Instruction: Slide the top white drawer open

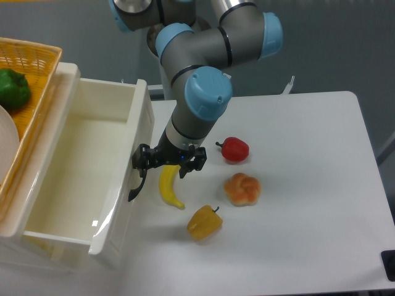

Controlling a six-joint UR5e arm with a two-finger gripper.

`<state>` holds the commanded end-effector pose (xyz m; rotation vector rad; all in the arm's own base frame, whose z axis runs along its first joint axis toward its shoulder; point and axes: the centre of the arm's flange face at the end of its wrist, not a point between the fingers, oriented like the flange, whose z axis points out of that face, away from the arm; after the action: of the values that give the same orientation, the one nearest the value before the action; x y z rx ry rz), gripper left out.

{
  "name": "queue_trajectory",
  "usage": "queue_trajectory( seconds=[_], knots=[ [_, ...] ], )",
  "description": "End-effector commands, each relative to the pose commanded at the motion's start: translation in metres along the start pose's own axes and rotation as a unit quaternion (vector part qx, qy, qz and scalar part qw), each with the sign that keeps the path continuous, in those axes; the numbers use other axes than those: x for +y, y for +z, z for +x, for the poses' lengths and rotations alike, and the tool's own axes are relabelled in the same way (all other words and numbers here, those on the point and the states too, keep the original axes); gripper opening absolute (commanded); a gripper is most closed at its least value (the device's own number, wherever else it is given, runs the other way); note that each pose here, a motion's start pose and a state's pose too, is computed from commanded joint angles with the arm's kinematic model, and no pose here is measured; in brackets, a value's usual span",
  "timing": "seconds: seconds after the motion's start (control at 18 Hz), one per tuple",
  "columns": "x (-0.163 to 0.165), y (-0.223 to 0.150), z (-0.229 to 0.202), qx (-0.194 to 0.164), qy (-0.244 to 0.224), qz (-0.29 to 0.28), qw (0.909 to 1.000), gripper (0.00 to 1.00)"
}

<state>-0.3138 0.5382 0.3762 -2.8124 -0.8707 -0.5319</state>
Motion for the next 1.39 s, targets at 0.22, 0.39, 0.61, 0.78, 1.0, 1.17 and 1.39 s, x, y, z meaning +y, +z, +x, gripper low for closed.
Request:
queue_trajectory(
  seconds=[0.22, 0.39, 0.61, 0.78, 1.0, 1.17, 1.39],
  knots=[
    [0.0, 0.0, 0.0, 0.004, -0.001, 0.001, 1.0, 1.0],
    [0.0, -0.003, -0.002, 0.006, -0.003, 0.003, 1.0, 1.0],
    [0.002, -0.006, -0.005, 0.006, -0.006, 0.002, 1.0, 1.0],
    [0.001, -0.009, -0.008, 0.006, -0.009, 0.004, 0.9999, 1.0],
    [-0.003, -0.025, -0.022, 0.0, -0.018, 0.02, 0.9996, 1.0],
    [-0.005, -0.037, -0.041, -0.007, -0.026, 0.032, 0.9991, 1.0],
    [-0.004, -0.047, -0.07, -0.011, -0.003, 0.038, 0.9992, 1.0]
  ],
)
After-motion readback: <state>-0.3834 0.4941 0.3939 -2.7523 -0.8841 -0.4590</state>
